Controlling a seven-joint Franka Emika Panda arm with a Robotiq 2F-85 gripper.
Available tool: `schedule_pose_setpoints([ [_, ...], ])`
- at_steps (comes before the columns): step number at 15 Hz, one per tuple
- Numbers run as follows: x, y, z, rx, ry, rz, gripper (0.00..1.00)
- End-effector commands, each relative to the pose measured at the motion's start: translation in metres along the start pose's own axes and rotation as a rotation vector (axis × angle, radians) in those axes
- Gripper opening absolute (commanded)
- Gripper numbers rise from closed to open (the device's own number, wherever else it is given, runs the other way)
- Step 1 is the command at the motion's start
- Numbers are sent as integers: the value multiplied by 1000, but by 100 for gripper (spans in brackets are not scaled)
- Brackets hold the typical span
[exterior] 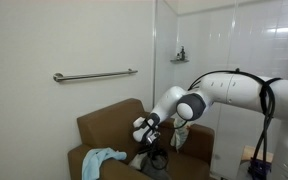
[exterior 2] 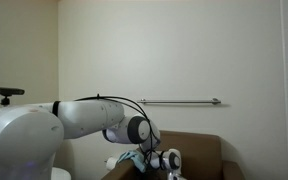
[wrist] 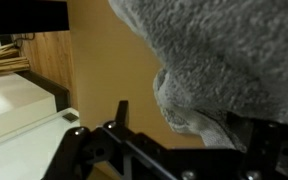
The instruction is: Pick up all the clothes and place them on the sofa arm
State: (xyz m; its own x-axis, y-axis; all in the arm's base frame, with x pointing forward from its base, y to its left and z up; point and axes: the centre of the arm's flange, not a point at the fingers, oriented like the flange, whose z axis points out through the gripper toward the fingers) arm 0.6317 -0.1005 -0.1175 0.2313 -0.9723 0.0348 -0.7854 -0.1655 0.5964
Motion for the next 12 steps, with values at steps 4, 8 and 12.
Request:
schedule_pose_setpoints([
  [4, -25, -1, 48, 114, 14, -27, 100],
  [8, -24, 2, 51, 155, 18, -29, 67],
  [12, -26, 3, 49, 195, 22, -59, 40],
])
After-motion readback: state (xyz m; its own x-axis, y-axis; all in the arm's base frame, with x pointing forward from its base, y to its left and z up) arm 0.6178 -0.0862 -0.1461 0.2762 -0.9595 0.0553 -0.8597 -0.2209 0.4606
